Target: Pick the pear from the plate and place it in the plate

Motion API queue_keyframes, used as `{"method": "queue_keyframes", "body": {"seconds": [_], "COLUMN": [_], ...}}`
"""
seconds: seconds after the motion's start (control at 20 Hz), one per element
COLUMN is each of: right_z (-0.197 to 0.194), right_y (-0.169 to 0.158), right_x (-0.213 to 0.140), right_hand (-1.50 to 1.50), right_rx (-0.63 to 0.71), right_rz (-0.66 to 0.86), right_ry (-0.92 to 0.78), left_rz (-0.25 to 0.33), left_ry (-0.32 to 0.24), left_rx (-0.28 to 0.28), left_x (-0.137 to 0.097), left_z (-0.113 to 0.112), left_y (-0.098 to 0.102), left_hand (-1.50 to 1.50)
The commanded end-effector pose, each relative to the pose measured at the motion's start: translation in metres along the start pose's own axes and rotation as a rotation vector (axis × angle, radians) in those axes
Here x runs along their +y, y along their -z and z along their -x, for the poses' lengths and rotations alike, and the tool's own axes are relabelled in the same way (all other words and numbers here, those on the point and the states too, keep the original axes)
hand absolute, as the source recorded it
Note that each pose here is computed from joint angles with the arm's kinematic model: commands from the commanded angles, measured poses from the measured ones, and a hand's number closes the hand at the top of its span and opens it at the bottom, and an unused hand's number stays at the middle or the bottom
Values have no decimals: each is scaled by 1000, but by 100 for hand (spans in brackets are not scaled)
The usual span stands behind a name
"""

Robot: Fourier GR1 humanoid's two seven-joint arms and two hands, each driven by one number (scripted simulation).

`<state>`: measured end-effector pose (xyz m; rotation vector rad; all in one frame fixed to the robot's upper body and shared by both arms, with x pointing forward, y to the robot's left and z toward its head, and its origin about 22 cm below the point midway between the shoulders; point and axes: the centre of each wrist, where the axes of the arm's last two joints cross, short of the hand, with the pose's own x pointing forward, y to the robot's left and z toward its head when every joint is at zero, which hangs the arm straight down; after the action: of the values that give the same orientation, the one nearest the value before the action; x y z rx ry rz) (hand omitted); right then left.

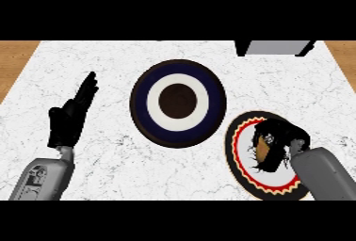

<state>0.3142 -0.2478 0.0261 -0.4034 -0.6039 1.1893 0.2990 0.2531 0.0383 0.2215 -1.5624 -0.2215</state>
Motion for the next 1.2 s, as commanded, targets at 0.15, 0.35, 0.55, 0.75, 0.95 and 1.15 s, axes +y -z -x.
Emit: {"method": "queue_keyframes", "body": {"seconds": [0.15,0.35,0.55,0.75,0.95,1.15], "right_z": [32,25,18,4,-18,-43], "right_y": [-17,-33,-64,-93,-130,-153], "right_x": [52,93,86,77,79,69], "right_hand": [150,150,150,150,150,150], "right_rx": [175,188,141,5,-133,-253], "right_rz": [338,553,819,1091,1169,1201], "right_ry": [216,337,354,391,379,386], "left_rz": [-52,-36,-28,-38,-14,7], "left_ry": [6,0,10,1,-11,7], "left_rx": [32,28,26,17,22,19], "left_x": [10,10,18,17,16,16], "left_z": [-2,7,4,4,4,5], "left_y": [-1,-7,-1,-1,4,0], "left_hand": [0,0,0,0,0,0]}}
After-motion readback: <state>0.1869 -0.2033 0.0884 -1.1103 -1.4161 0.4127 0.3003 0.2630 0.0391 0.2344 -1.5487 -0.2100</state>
